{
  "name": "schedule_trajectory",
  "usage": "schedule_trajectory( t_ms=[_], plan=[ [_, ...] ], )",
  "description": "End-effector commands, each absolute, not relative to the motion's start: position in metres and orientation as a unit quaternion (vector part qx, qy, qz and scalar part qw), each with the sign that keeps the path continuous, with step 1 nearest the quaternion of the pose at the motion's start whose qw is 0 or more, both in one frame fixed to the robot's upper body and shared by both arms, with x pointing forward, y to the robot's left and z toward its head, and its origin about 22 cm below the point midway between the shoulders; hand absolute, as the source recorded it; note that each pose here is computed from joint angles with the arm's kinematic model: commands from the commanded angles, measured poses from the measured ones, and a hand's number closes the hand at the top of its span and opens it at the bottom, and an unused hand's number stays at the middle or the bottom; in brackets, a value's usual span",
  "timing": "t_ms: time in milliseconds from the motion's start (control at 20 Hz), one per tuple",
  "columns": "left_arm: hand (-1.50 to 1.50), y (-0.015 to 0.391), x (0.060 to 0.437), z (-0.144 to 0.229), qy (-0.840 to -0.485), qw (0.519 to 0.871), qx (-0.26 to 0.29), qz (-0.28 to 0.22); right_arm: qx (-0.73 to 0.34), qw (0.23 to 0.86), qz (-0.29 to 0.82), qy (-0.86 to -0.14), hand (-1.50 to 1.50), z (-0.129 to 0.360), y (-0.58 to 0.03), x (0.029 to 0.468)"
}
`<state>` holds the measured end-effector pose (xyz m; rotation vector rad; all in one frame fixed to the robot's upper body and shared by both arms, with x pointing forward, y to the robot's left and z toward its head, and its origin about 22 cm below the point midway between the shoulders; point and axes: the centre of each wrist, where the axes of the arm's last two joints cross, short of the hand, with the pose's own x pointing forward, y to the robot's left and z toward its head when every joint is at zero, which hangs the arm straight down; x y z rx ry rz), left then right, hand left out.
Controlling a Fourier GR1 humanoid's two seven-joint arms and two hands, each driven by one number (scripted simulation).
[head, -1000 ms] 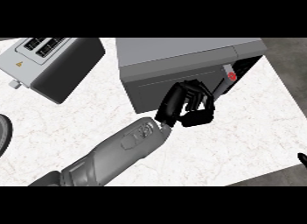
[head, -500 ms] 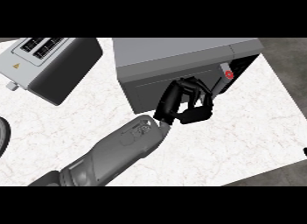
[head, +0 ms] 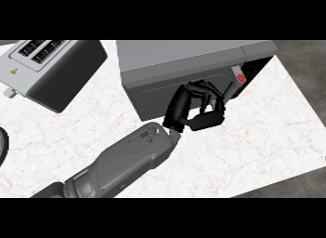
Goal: Pick up the milk, place it into the microwave and close the microwave
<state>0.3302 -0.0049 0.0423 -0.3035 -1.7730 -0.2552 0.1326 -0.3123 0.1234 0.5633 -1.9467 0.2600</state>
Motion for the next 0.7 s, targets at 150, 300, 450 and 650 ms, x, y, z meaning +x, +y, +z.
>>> schedule_trajectory(
  t_ms=[150,300,450,650],
  plan=[
    [1.5,0.0073,0.3538,0.0426,-0.781,0.616,-0.083,-0.068,0.262,0.51,0.122,-0.811,-1.5,0.1291,-0.3094,0.1349],
    [1.5,0.0091,0.3551,0.0406,-0.781,0.615,-0.084,-0.062,0.264,0.509,0.138,-0.807,-1.5,0.1357,-0.3089,0.1347],
    [1.5,0.0075,0.3559,0.0432,-0.785,0.612,-0.083,-0.059,0.277,0.505,0.145,-0.805,-1.5,0.1373,-0.3072,0.1352],
    [1.5,0.008,0.3559,0.0409,-0.79,0.606,-0.074,-0.057,0.287,0.507,0.144,-0.8,-1.5,0.1376,-0.3048,0.134]
  ],
)
